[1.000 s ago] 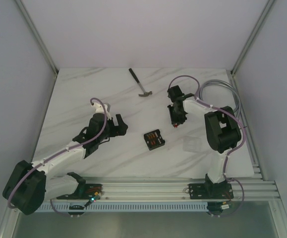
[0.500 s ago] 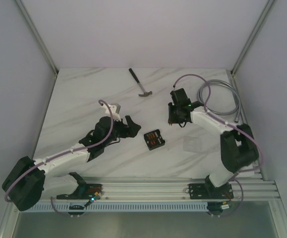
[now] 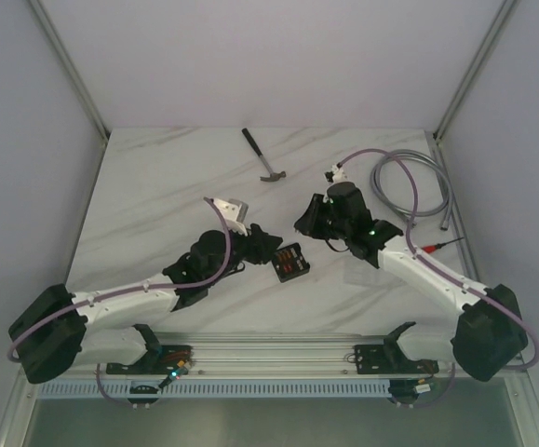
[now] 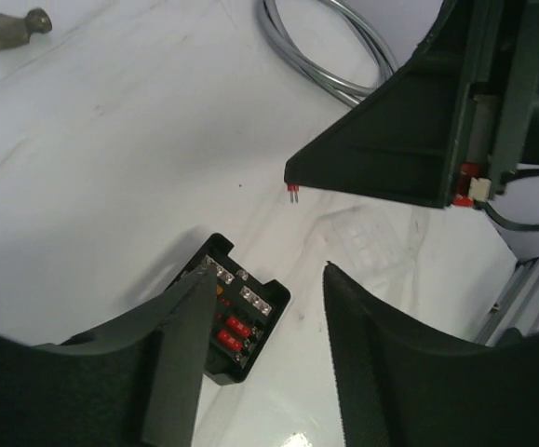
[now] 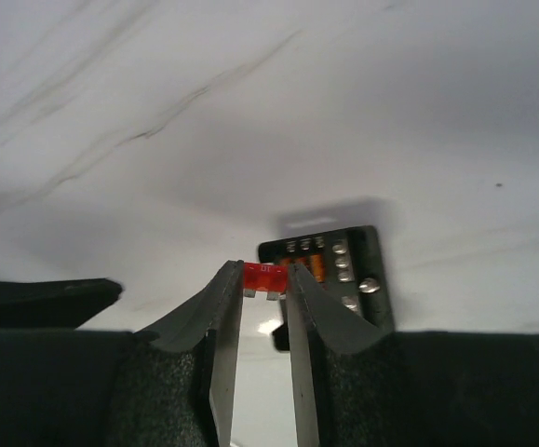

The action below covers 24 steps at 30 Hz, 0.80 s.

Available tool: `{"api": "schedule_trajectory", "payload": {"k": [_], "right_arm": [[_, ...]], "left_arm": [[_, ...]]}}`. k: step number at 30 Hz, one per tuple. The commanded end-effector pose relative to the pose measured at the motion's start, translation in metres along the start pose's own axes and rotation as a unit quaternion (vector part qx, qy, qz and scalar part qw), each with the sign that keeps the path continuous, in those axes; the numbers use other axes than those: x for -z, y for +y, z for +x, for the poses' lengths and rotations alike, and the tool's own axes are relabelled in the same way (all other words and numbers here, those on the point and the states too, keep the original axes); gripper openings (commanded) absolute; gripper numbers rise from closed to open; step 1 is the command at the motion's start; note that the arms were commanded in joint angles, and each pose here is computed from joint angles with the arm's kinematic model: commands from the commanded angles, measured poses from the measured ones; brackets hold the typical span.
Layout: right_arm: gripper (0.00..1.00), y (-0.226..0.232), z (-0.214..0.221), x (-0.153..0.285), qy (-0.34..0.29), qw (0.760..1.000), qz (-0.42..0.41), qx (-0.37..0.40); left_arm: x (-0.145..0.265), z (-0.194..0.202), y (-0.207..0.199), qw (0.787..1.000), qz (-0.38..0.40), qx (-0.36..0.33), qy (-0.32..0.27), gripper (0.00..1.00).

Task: Snap on the fuse box
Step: Pick up the fuse from the center of the board, then install the fuse at the fuse box base.

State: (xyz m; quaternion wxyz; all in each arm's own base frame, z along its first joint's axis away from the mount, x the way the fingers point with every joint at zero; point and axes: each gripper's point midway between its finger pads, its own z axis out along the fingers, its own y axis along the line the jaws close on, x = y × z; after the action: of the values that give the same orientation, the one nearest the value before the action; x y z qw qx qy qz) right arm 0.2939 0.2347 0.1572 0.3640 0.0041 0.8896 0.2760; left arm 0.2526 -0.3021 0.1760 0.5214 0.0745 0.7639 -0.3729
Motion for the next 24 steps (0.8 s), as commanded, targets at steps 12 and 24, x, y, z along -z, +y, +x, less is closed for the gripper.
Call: {"api": "schedule_trajectory", "payload": {"k": [12,24], "right_arm": [[0.17,0.052,-0.004,0.024,-0.048,0.995,-0.085,-0.021],[0.17,0.061,0.001,0.027,-0.050,0.994,-0.096,-0.020]], "left_arm": [[-0.023,-0.020,-0.032,0.998,0.024,-0.040,-0.030,0.42],[-0.028,-0.019,-0.032,0.998,0.017,-0.046,-0.028,0.24]]}}
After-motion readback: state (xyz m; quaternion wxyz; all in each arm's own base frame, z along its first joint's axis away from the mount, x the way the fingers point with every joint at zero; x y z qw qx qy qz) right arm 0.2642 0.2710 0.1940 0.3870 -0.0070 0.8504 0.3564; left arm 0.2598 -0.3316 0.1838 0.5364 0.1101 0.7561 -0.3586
